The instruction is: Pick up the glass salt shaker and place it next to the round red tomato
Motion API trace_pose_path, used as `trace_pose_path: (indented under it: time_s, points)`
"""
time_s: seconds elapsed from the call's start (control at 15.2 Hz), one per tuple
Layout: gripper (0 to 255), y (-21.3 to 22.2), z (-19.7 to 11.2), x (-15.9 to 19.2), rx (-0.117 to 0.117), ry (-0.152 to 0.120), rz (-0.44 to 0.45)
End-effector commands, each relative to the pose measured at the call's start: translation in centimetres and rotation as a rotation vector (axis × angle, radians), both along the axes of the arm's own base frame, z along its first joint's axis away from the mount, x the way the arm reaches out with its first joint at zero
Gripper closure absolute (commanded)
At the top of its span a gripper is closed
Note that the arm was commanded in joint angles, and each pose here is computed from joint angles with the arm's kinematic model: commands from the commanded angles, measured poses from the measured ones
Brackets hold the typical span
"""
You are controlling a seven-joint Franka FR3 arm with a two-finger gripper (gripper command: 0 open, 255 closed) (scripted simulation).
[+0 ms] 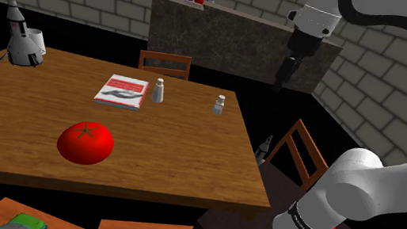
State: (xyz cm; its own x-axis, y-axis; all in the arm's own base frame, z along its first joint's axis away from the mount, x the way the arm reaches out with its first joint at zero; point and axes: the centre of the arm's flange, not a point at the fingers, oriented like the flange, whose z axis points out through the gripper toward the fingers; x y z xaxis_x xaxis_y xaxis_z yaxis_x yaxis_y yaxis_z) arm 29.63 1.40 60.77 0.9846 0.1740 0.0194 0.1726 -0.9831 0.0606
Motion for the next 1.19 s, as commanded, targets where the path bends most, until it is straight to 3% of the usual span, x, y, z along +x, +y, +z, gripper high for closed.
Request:
trace_pose_path:
  time_s: [0.0,1.12]
  points:
    - [0,0.0,0.0,0.0,0.000,0.000,0.000]
    - [0,-8.9,-12.6,16.7,0.030,0.010,-0.080]
